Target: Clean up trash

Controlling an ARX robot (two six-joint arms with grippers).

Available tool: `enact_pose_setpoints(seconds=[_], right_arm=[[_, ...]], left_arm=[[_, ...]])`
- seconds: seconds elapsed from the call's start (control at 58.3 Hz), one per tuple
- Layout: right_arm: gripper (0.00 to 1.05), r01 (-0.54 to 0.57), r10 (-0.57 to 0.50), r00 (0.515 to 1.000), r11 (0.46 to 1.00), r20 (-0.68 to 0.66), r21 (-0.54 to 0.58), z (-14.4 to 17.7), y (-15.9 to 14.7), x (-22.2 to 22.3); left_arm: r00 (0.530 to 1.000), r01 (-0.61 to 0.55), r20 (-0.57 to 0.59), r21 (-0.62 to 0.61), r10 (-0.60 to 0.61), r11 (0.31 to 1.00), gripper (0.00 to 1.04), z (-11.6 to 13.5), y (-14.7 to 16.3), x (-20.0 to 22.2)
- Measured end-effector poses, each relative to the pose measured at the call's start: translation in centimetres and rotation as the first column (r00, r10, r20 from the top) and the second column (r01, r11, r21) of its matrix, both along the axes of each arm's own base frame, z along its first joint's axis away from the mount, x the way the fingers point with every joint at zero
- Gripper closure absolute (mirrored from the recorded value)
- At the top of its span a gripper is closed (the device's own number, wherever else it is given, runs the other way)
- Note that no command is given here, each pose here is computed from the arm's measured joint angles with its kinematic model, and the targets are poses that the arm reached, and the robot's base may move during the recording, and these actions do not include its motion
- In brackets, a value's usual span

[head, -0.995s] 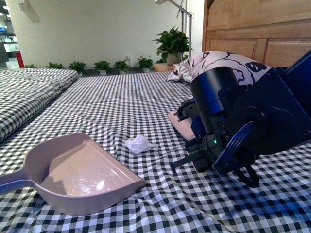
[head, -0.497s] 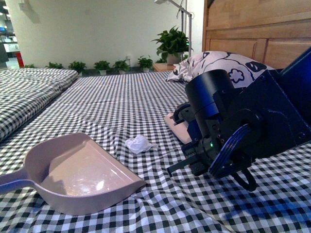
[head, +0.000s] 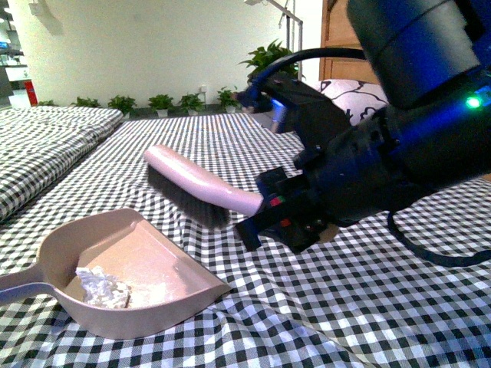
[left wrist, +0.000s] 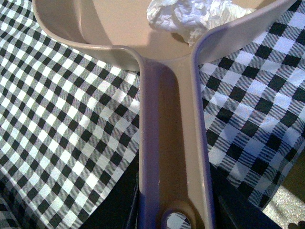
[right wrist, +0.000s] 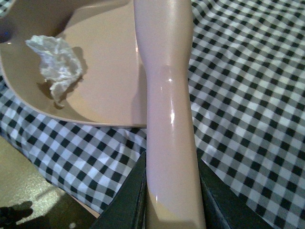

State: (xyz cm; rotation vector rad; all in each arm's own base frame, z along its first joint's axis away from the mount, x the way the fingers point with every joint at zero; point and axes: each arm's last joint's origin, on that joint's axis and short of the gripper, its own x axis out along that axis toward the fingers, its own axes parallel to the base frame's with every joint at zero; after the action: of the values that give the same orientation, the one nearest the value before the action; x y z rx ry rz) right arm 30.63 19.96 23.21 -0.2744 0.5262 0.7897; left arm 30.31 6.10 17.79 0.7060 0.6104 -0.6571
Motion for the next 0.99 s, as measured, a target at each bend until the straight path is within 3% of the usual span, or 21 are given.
enact_pose_setpoints(seconds=[0.309,0.429,0.549,0.72,0.995], right_arm=[[0.84,0.181,-0.183,0.983,0.98,0.023,0.08,-0.6,-5.0,0.8],[0.84,0.274,-0.282,0.959,0.95,0.038,0.147,0.0,-8.1,0.7],[0.84,0.367,-0.39,0.919,0.898,0.052,0.241,1.0,-11.9,-0.3],[0.84,0.429,-0.467,0.882,0.848,0.056,0.309,1.8,-15.2,-2.1],[0.84,0.39,-0.474,0.876,0.801,0.084,0.454,5.3,-17.9,-6.6]], left_arm=[[1.0,-0.006,0.006,-0.009,0.006,1.0,0.78,0.0,0.0,0.0],[0.985,-0.087,0.14,-0.097,0.1,0.991,0.78,-0.4,0.1,0.3],[0.924,-0.247,0.214,-0.295,0.316,0.923,0.78,1.0,0.5,0.2],[0.847,-0.366,0.218,-0.422,0.484,0.83,0.78,2.5,0.8,-0.7],[0.671,-0.491,0.198,-0.603,0.714,0.629,0.78,5.3,0.4,-4.3]])
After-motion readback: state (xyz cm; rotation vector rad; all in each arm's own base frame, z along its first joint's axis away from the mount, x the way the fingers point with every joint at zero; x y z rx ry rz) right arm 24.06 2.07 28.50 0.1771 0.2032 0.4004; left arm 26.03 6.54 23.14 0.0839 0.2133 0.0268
